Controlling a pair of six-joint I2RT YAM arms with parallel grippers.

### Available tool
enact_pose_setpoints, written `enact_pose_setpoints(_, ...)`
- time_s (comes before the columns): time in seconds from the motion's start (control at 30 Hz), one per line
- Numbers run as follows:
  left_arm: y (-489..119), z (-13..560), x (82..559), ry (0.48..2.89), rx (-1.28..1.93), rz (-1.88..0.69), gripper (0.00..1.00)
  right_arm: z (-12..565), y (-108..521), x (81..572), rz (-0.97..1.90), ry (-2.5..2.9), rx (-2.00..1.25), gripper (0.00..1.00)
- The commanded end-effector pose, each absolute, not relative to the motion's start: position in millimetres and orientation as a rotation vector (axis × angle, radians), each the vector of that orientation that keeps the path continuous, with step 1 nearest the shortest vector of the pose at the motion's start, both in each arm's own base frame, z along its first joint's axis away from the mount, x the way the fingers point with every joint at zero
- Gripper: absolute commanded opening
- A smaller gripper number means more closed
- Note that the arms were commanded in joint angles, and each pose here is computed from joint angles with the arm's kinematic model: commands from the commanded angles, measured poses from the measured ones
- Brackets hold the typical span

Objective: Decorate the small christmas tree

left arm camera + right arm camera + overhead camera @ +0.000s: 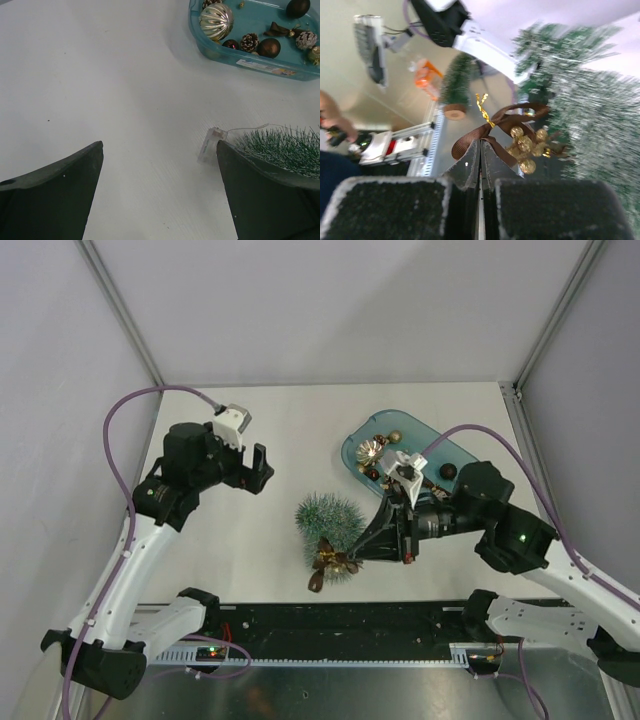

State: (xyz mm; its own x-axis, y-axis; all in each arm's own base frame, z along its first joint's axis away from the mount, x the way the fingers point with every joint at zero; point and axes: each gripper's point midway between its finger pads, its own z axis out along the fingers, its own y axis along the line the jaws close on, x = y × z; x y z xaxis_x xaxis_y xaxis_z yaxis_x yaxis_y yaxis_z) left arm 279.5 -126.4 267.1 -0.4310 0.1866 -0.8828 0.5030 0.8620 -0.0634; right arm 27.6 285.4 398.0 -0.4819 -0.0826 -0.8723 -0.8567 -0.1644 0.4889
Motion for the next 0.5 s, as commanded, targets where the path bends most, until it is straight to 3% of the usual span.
enact_pose_setpoints(0.0,-134.9,294.2,274.9,1.94,0.522,-0.456,1.0,395.1,287.2,69.2,1.45,1.501,-1.006,0.0)
enact_pose_setpoints(0.13,-142.3,295.7,273.9,1.941,0.539,-0.505,1.0,379.1,281.6,95.7,1.281,1.56,-0.953,0.0)
enact_pose_setpoints(0.47,-176.2,310.2,258.4,1.875,0.675,-0.739,1.0,332.3,259.4,107.4,1.066,1.736,-0.964,0.0)
